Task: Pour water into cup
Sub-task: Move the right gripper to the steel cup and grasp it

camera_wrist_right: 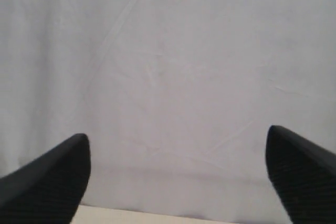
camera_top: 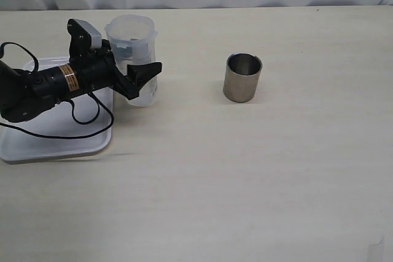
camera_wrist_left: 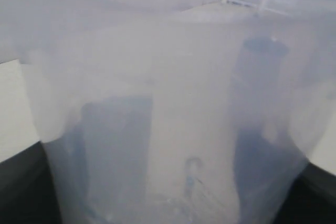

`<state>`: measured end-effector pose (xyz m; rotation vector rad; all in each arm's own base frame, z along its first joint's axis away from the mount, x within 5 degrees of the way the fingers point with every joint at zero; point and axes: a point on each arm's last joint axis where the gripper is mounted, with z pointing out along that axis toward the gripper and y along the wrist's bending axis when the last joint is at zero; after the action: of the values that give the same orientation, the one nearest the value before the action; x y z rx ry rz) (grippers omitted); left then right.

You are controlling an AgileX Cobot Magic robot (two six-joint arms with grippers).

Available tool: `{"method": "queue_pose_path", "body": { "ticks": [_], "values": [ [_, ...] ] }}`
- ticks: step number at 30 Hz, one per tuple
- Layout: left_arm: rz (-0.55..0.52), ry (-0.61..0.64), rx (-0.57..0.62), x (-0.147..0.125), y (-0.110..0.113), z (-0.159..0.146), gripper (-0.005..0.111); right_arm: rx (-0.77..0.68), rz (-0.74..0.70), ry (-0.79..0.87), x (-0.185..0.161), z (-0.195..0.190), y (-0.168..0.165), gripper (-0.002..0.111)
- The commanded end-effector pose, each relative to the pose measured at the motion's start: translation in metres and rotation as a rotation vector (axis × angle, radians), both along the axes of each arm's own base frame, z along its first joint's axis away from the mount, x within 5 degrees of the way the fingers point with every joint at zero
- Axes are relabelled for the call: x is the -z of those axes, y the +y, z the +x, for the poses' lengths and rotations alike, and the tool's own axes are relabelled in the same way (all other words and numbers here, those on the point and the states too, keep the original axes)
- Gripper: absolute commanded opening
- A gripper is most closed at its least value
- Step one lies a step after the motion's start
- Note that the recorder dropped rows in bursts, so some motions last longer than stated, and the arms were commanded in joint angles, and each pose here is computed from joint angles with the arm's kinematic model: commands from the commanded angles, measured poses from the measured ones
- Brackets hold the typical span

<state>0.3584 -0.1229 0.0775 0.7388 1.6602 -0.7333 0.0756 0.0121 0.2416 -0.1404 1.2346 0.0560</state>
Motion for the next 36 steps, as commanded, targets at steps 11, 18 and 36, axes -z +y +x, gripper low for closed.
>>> {"method": "queue_pose_path", "body": {
  "ticks": [11, 18, 36],
  "values": [
    [0.012, 0.022, 0.019, 0.001, -0.003, -0.001, 0.0, -0.228, -0.115, 0.292, 0.02, 0.099, 0.025, 0.094],
    [0.012, 0.022, 0.019, 0.001, -0.003, -0.001, 0.0, -0.403, -0.187, 0.449, 0.078, 0.177, 0.042, 0.094],
    [0.018, 0.026, 0.017, 0.002, -0.003, -0.001, 0.0, -0.548, -0.183, 0.548, 0.178, 0.272, 0.056, 0.094]
  ]
}}
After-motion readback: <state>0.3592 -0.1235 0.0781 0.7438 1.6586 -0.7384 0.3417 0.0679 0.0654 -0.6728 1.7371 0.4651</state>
